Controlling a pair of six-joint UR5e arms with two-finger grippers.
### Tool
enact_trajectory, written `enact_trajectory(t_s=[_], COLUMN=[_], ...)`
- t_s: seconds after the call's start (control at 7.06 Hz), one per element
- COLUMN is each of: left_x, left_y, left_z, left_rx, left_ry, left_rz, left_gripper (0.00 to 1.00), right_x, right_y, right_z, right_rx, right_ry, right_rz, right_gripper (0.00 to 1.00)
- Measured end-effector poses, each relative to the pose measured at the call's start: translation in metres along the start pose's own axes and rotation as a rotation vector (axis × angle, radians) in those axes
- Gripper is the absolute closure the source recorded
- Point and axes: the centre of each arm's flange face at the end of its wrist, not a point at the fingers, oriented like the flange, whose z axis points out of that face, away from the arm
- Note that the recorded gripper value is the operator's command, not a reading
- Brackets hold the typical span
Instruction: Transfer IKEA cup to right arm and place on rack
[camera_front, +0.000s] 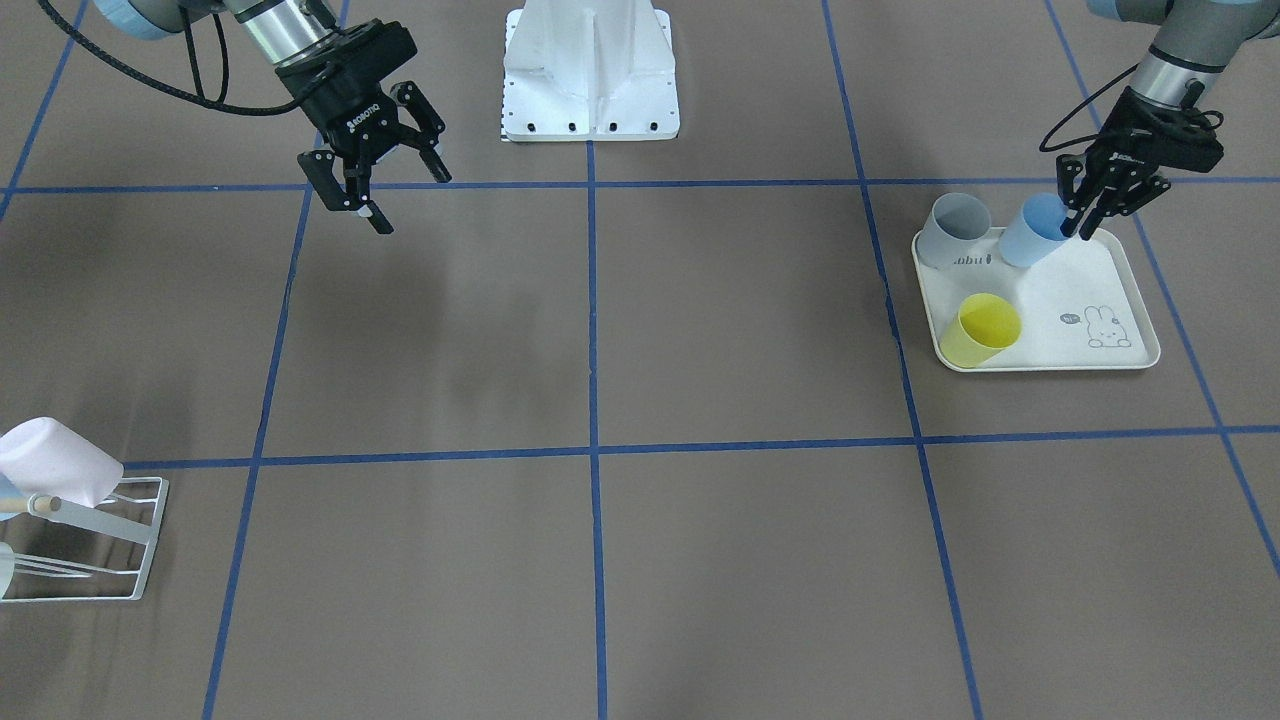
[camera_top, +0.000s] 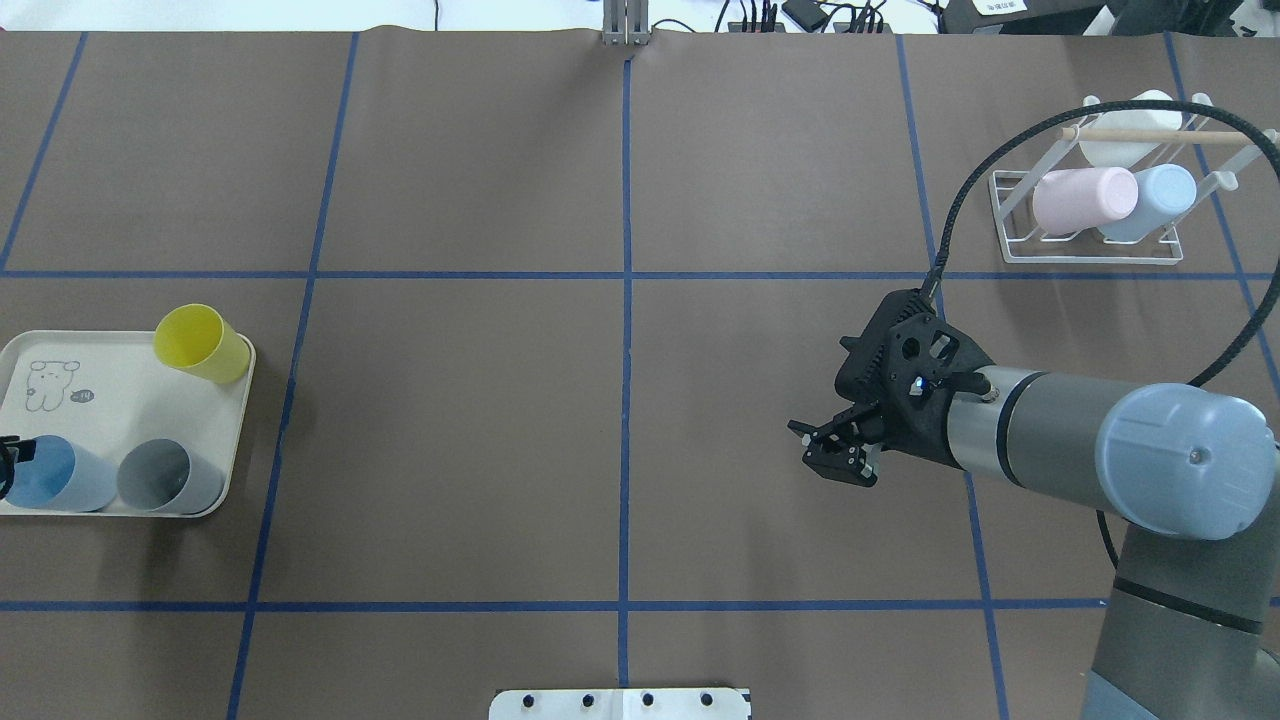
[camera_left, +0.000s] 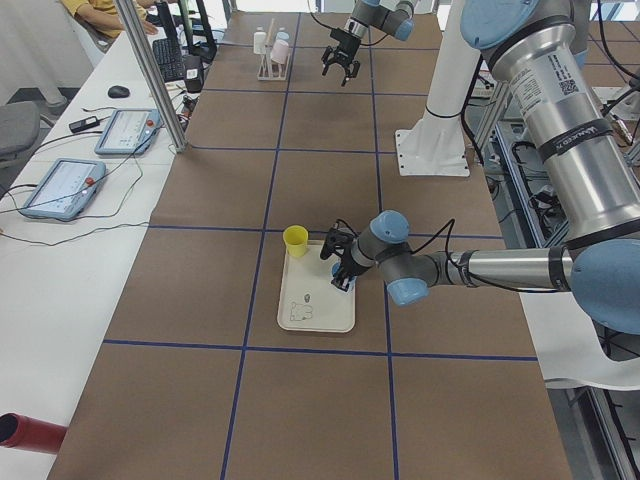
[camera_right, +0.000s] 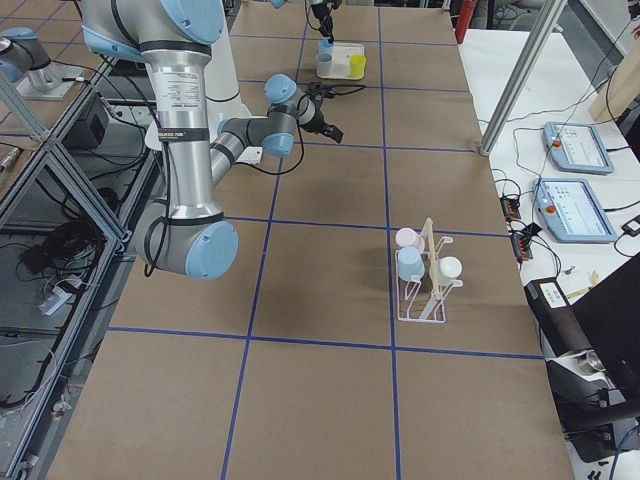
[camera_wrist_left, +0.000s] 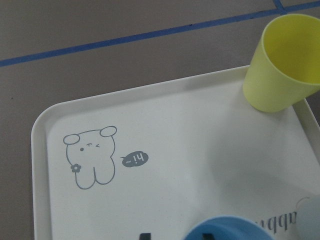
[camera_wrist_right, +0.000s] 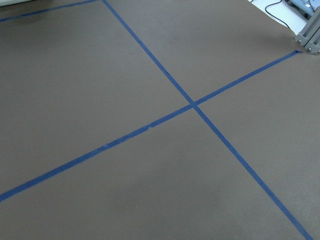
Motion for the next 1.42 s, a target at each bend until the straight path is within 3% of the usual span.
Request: enact_trajectory(t_s=[0.57, 0.99, 1.28, 1.42], left_x=[0.004, -0.014, 0.009, 0.041], left_y=[-0.007, -0.045, -0.074, -0.097], left_z=[-0.012, -0.061, -0.094, -0.110], left_rx=[0.014, 0.108, 0.123, 0.115], left_ry=[0.031, 0.053, 0.182, 0.293], left_rz=[-0.002, -0.037, -0.113, -0.206], left_gripper=[1.00, 1.00, 1.00, 1.00], right_x=[-0.001, -0.010, -0.033, -0.053], right_y=[0.000, -0.013, -0.038, -0.051], right_z=[0.001, 0.005, 0.021, 0.028], right_rx=[0.001, 0.029, 0.064, 0.083], right_ry=[-0.002, -0.018, -0.053, -0.084], right_rz=[0.000, -0.001, -0.006, -0.013], right_gripper=[0.00, 0.00, 0.00, 0.00])
